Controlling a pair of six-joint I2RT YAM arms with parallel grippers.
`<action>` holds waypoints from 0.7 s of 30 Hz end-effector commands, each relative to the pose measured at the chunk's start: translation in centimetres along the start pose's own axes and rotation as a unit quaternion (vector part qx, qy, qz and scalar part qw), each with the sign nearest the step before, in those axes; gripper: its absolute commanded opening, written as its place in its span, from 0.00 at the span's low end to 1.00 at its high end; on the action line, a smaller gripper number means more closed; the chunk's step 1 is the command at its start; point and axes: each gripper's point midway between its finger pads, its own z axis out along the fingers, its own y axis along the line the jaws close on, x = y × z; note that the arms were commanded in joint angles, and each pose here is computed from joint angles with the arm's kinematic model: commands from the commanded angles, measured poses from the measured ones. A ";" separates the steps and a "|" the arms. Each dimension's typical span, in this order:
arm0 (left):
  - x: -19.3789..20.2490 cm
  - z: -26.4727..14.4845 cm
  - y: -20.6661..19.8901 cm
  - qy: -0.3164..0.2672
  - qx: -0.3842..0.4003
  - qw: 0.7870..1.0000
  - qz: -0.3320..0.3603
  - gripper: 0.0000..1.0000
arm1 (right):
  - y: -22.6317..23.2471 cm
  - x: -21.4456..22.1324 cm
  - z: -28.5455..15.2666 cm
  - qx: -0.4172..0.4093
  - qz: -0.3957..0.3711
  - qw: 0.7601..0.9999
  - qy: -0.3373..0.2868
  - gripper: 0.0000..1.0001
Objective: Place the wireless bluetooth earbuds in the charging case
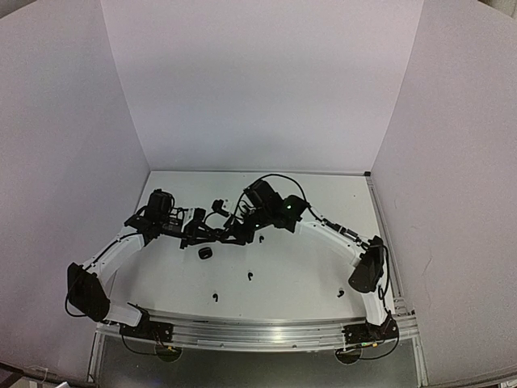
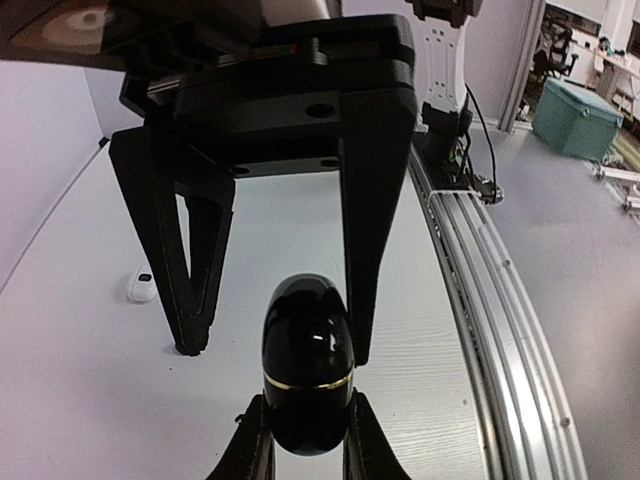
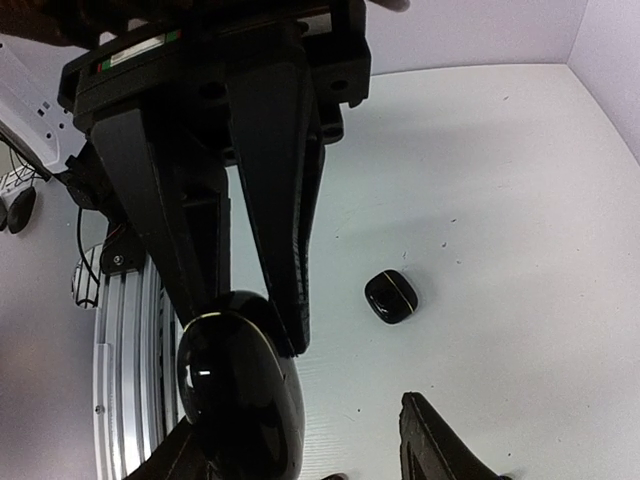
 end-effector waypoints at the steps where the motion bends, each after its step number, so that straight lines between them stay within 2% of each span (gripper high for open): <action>1: -0.2 -0.5 -1.9 0.004 0.028 0.998 0.049 0.00 | -1.9 -1.4 -1.4 0.027 -0.001 0.999 -0.021 0.53; 21: 0.7 -0.5 -2.5 0.022 0.033 0.995 0.091 0.00 | -2.5 -1.8 -1.5 0.020 0.015 0.999 -0.030 0.49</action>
